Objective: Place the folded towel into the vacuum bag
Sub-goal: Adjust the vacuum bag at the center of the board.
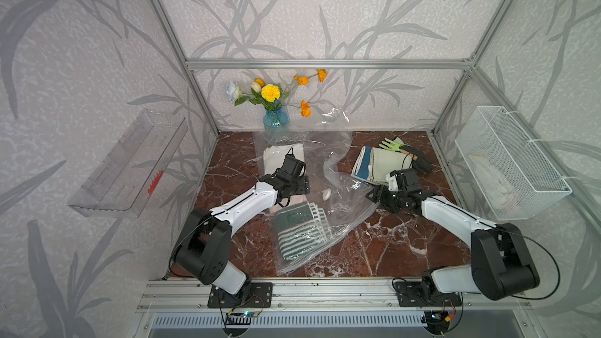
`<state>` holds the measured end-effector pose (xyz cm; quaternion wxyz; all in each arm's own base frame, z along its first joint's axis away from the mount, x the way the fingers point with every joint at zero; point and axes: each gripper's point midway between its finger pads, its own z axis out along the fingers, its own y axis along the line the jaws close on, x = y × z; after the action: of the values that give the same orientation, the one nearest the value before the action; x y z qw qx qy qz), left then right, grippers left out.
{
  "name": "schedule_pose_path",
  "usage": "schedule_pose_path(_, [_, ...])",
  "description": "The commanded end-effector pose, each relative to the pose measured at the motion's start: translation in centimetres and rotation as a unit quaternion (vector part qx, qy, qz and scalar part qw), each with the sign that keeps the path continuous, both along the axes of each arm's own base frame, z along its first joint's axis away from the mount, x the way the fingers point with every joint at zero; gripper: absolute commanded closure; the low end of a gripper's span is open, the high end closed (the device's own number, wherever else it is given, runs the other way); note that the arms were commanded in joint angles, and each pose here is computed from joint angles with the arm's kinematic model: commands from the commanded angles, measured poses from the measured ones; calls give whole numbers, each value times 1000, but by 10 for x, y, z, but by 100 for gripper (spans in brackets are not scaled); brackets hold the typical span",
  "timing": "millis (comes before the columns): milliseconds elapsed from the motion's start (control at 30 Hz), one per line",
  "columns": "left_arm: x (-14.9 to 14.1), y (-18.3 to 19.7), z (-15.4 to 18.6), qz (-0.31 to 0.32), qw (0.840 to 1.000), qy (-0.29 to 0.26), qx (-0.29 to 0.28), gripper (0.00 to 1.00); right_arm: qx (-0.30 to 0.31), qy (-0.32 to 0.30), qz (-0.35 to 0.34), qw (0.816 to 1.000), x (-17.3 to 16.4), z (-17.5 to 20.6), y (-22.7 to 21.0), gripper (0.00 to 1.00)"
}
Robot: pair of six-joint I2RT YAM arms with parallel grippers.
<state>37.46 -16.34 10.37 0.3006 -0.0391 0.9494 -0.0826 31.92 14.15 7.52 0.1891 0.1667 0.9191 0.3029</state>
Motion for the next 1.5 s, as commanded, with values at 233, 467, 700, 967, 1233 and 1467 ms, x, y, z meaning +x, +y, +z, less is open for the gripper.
schedule_pose_path(233, [42,37,-54,107,993,47,27,20,18,-29,-101,994,-38,3,-45,95])
schedule_pose_path(467, [42,40,-75,113,991,68,29,20,-44,-9,-174,984,-85,-19,-82,100])
schedule_pose_path(700, [40,41,-71,99,992,70,34,20,-77,20,-227,971,-100,-30,-110,100])
schedule_pose_path(967, [6,-38,10,-74,996,27,-44,19,-16,6,-134,991,-61,-2,-74,99])
schedule_pose_path(1233, [-114,-138,49,-320,947,-16,1,17,-31,-19,-126,991,-29,18,-78,99])
schedule_pose_path(1467, [-158,-179,24,-432,891,-23,139,14,-28,-31,-125,991,-20,24,-79,99])
